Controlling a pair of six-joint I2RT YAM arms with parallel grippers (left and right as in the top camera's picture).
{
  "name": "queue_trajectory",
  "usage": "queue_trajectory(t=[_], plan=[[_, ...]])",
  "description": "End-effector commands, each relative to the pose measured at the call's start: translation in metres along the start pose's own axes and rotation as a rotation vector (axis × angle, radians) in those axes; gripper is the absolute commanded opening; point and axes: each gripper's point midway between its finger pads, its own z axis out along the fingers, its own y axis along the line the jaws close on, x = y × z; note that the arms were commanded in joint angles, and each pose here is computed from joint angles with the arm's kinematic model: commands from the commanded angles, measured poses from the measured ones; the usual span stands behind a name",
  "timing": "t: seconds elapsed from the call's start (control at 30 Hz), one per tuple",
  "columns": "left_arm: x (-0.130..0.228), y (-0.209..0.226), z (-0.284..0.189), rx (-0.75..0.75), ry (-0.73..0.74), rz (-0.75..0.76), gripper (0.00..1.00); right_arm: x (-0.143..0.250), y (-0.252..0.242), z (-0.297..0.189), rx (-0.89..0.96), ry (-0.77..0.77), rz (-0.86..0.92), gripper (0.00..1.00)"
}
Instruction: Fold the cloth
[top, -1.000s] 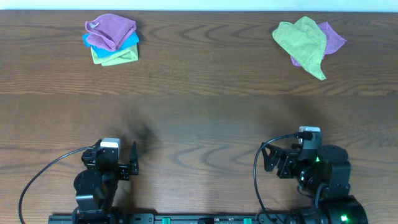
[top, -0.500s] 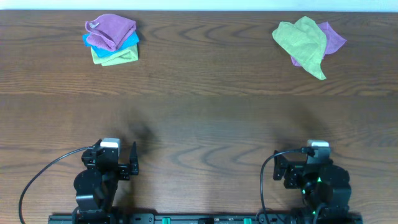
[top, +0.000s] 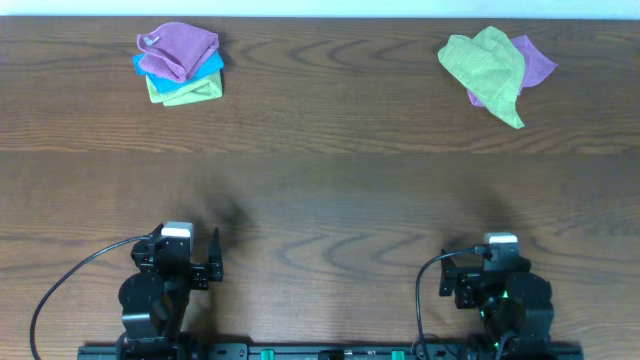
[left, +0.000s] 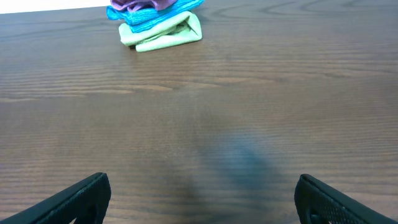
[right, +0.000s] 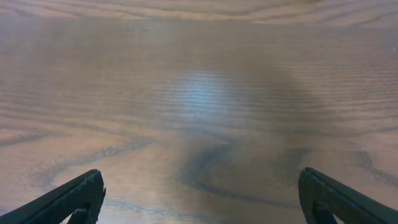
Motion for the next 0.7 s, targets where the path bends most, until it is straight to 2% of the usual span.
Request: queue_trajectory(t=[0.0,0.67], plan=[[0.007,0.000,0.002,-0.002,0.012,0.019,0.95,0.006,-0.006,0.004,0.030,0.005,-0.012,0.99],[0.007,0.000,0.002,-0.002,0.012,0.019,0.95,0.016,-0.018,0.010,0.087,0.005,0.018,0.99]])
